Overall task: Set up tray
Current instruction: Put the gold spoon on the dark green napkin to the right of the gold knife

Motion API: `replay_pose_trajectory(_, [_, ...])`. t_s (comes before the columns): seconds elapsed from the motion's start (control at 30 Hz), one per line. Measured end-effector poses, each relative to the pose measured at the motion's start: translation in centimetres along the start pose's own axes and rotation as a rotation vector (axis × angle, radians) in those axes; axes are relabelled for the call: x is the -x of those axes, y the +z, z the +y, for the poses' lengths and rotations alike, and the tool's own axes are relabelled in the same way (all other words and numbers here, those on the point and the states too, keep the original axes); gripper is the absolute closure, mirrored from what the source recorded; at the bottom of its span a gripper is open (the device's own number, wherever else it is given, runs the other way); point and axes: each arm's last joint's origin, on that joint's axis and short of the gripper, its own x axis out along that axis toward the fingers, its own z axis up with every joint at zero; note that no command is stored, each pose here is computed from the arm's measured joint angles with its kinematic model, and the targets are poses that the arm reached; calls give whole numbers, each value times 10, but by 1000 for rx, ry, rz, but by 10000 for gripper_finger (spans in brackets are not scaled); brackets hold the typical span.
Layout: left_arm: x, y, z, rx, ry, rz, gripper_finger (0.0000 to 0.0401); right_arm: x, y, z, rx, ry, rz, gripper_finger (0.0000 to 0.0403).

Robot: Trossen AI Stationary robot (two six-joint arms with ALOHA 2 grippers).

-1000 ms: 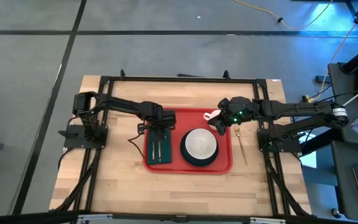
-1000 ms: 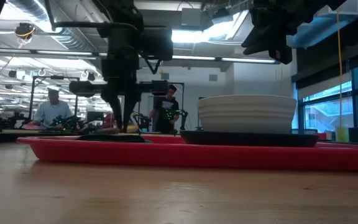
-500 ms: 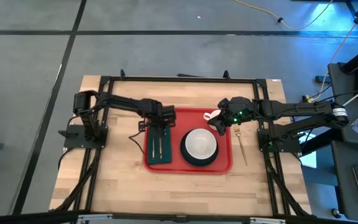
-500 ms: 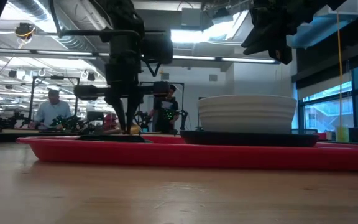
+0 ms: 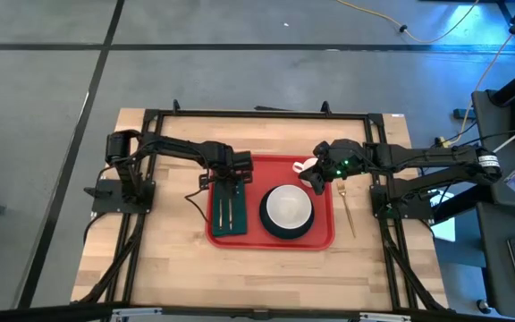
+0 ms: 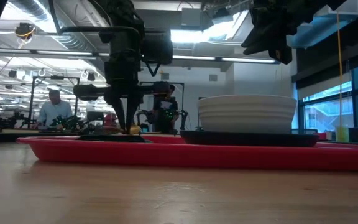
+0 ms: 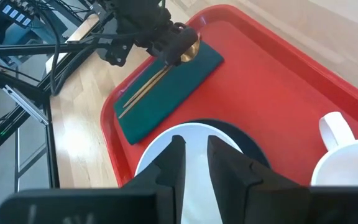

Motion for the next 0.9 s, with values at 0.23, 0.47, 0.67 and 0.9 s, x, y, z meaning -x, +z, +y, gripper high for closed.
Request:
replay_pose_trajectory(0.23, [-14, 0, -6, 13, -38, 3, 398, 0, 0, 0, 1, 0, 0, 332])
replay_pose_trajectory(0.47, [-23, 0, -9, 6, -57, 23, 397, 0, 0, 0, 2, -2, 2, 332])
replay_pose_trajectory(0.67, [-23, -1, -6, -6, -28, 42, 397, 0, 0, 0, 2, -2, 3, 332])
replay_pose_trajectory(0.9, [-23, -1, -6, -18, -21, 70, 397, 0, 0, 0, 2, -2, 3, 332])
